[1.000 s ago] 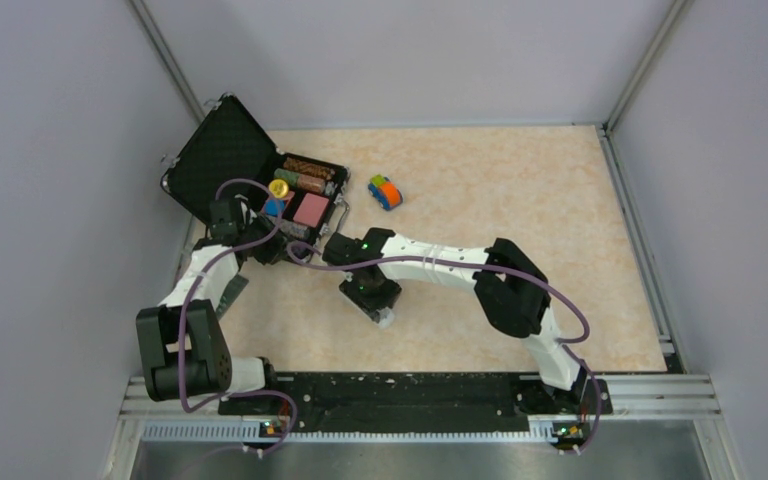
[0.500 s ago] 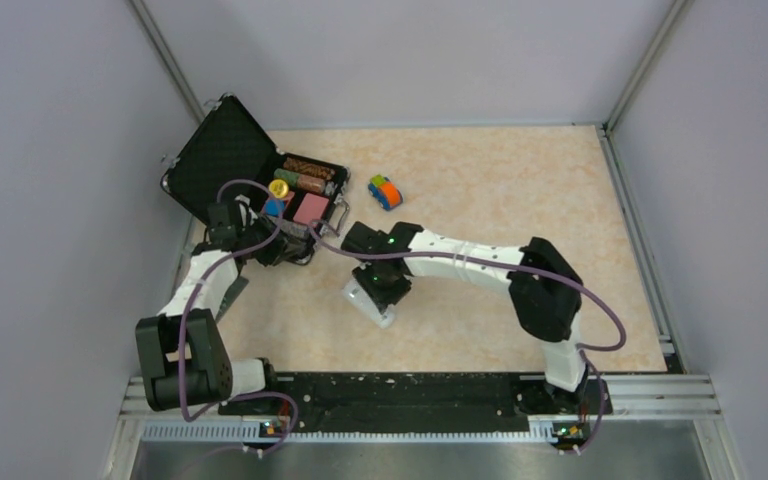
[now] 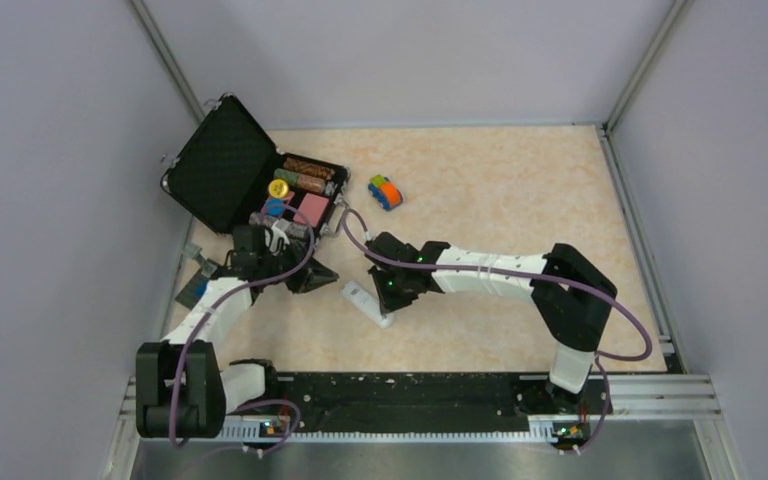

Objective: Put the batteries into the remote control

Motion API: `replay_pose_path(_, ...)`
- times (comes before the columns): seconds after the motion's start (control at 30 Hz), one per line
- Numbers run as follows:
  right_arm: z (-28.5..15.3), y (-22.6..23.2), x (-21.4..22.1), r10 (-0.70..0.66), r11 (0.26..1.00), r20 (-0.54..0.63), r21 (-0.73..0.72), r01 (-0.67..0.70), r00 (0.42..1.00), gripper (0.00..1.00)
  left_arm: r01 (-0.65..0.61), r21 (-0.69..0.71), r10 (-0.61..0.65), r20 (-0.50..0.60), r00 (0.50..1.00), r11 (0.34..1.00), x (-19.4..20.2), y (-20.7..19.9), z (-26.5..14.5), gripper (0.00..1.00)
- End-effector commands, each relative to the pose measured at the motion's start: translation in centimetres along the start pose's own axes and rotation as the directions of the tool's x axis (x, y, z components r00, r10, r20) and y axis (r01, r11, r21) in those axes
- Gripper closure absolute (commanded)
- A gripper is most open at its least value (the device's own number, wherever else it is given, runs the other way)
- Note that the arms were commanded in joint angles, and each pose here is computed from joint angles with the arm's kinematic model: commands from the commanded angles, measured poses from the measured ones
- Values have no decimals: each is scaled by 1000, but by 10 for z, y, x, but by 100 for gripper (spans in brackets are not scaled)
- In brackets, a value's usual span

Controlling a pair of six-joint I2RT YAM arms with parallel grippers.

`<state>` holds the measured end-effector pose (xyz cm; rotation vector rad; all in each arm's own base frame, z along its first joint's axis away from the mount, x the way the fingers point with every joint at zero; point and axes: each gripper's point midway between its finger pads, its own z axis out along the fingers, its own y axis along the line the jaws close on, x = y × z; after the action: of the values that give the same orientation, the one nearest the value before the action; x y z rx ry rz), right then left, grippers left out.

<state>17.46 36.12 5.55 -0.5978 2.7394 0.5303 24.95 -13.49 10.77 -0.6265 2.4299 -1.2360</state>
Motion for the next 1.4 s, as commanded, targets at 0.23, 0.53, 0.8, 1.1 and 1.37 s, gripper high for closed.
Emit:
replay_pose_path(0.23, -4, 25, -34, 64, 994, 139, -98, -50, 988, 91, -12, 46, 21, -198, 980, 999, 47, -14, 20, 84)
replay_pose_path(0.53, 7, 25, -27, 33, 996, 92, -92, -24, 995, 92, 3, 6, -1, -289, 957, 1000, 66, -4, 35, 85)
replay_pose_path(0.8, 16, 7, -20, -2, 1000, 76, -15, 3, 997, 93, 31, -10, -32, -320, 947, 999, 73, 3, 49, 86)
replay_pose_path(1.1, 19, -5, -21, -45, 998, 91, 43, 41, 995, 94, 69, -32, -76, -328, 942, 997, 72, 6, 59, 86)
replay_pose_path(1.37, 12, -2, -30, -48, 999, 136, 29, 44, 990, 95, 70, -69, -90, -349, 933, 995, 79, 16, 65, 86)
